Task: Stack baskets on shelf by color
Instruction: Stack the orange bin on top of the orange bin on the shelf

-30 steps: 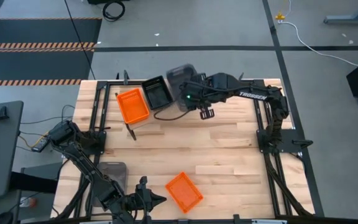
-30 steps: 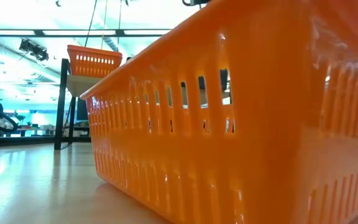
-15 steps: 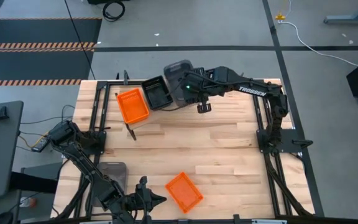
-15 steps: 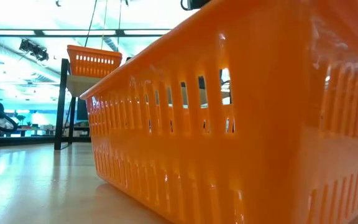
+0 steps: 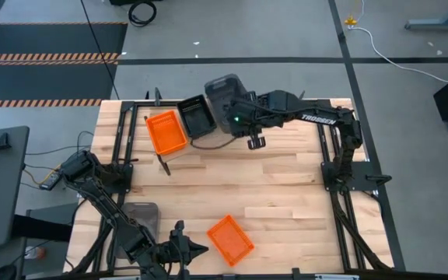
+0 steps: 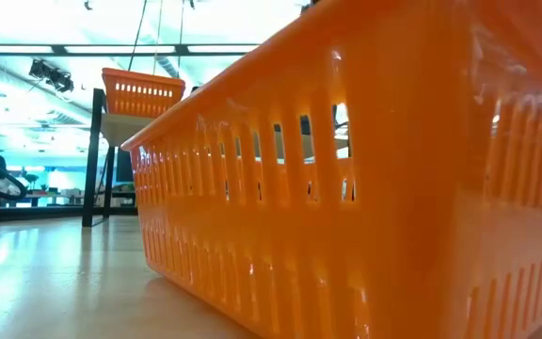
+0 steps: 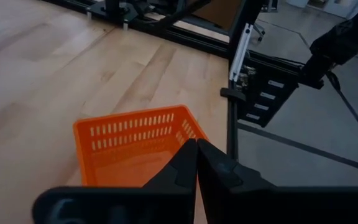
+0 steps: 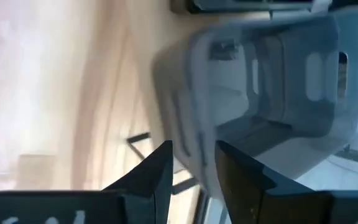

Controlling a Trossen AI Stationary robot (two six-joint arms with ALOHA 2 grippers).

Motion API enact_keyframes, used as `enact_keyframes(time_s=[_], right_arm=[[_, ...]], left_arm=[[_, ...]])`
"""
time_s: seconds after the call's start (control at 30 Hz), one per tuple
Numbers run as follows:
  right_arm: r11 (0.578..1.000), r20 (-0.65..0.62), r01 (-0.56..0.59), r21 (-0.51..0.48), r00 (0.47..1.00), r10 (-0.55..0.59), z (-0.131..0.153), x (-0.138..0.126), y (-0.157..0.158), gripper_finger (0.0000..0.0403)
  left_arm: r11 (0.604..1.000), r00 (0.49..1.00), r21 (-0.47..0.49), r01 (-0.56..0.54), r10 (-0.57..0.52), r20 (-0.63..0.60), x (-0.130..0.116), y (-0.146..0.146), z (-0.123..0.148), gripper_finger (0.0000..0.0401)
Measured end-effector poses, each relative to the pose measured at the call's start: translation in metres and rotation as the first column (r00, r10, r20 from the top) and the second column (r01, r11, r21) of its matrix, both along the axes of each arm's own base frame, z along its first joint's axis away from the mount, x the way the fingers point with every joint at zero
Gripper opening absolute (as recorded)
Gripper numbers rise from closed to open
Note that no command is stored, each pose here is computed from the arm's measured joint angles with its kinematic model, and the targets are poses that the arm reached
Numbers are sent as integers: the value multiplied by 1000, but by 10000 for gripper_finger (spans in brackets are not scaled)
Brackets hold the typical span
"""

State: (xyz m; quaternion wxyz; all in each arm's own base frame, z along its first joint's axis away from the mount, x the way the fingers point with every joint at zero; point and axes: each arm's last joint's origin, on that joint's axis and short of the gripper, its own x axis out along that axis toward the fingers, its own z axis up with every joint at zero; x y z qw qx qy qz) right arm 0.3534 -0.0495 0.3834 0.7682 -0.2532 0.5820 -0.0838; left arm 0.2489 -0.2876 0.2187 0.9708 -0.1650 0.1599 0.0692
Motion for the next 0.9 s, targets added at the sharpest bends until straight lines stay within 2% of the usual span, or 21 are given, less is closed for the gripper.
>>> enact_keyframes(time_s=[0.07,0.13,0.23,0.3,0.43,0.57,0.77,0.9], right_arm=[[999,24,-24,37,999,23,3,-1,15,127],[988,40,-71,140,997,66,4,-2,33,127],[933,70,-118,339,992,100,3,-3,60,127],[908,73,-116,404,993,94,2,-3,78,127],[889,23,-97,447,995,98,-12,-7,117,127],[867,-13,-71,493,996,89,-36,-10,155,127],[815,-28,-102,571,989,144,-86,-15,205,126],[807,-39,-111,581,986,163,-111,-25,229,124]], left_arm=[[1000,1000,-10,19,-19,-9,-1,-1,0,17],[999,999,-17,42,-42,-17,-3,-4,0,14],[996,996,-27,82,-83,-31,-8,-8,-1,12],[993,992,-31,117,-118,-47,-12,-11,-2,12],[981,977,-54,186,-190,-98,-22,-18,-5,12],[976,966,-88,198,-209,-149,-33,-22,-10,12],[982,965,-39,183,-187,-184,-41,-22,-14,12],[987,970,2,158,-155,-188,-39,-18,-16,12]])
